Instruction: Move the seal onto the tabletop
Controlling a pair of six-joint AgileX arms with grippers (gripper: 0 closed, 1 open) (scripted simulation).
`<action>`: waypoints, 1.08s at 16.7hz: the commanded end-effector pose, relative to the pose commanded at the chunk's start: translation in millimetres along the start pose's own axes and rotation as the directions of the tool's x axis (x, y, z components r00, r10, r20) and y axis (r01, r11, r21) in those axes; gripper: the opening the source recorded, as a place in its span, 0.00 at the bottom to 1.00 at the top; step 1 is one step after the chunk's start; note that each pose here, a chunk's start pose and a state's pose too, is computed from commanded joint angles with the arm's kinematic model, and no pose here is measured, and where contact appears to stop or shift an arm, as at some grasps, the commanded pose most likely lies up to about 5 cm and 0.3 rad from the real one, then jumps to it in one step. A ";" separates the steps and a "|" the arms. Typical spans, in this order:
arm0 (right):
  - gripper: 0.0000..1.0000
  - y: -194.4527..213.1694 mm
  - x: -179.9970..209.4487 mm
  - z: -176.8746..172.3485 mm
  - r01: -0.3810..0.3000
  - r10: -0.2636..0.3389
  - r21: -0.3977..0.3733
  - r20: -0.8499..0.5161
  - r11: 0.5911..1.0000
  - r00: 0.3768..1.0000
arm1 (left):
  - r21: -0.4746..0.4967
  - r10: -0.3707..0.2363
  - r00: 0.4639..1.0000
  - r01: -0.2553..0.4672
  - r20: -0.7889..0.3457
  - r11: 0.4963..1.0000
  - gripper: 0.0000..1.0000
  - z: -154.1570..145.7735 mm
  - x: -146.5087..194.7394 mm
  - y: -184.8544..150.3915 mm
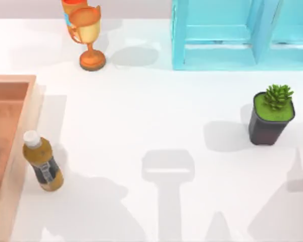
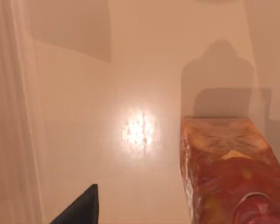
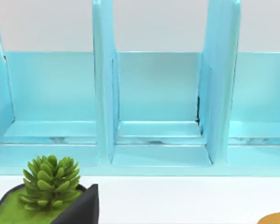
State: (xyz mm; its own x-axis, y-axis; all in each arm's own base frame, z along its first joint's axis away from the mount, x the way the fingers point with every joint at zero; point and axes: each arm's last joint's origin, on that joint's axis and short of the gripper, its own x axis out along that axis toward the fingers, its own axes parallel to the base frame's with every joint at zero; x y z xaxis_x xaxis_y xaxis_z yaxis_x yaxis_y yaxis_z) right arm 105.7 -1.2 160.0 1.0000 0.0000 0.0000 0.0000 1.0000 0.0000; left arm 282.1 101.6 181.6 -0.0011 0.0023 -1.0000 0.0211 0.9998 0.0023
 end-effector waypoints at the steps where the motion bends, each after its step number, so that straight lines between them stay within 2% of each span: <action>1: 1.00 0.0 0.0 0.0 0.000 0.000 0.000 0.000 1.000 1.000 | 0.000 0.000 1.000 0.000 0.000 1.000 1.00 -0.4 9.0 -0.1; 7: 1.00 0.0 0.0 0.0 0.000 0.000 0.000 0.000 1.000 1.000 | 0.000 0.000 1.000 0.000 0.001 1.000 1.00 -10.1 48.5 -4.6; 12: 1.00 0.0 0.0 0.0 0.000 0.000 0.000 0.000 1.000 1.000 | 0.000 0.000 1.000 0.000 0.001 1.000 1.00 -10.4 50.5 -4.8; 18: 1.00 0.0 0.0 0.0 0.000 0.000 0.000 0.000 1.000 1.000 | 0.000 0.000 1.000 0.000 0.001 1.000 0.55 -10.4 50.5 -4.8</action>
State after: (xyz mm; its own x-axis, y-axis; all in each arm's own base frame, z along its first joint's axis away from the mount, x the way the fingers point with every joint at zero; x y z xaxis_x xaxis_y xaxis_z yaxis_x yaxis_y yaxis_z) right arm 105.7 -1.2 160.0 1.0000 0.0000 0.0000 0.0000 1.0000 0.0000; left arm 271.6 97.2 131.1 -0.0002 0.0026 -1.0000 0.0210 0.9998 0.0026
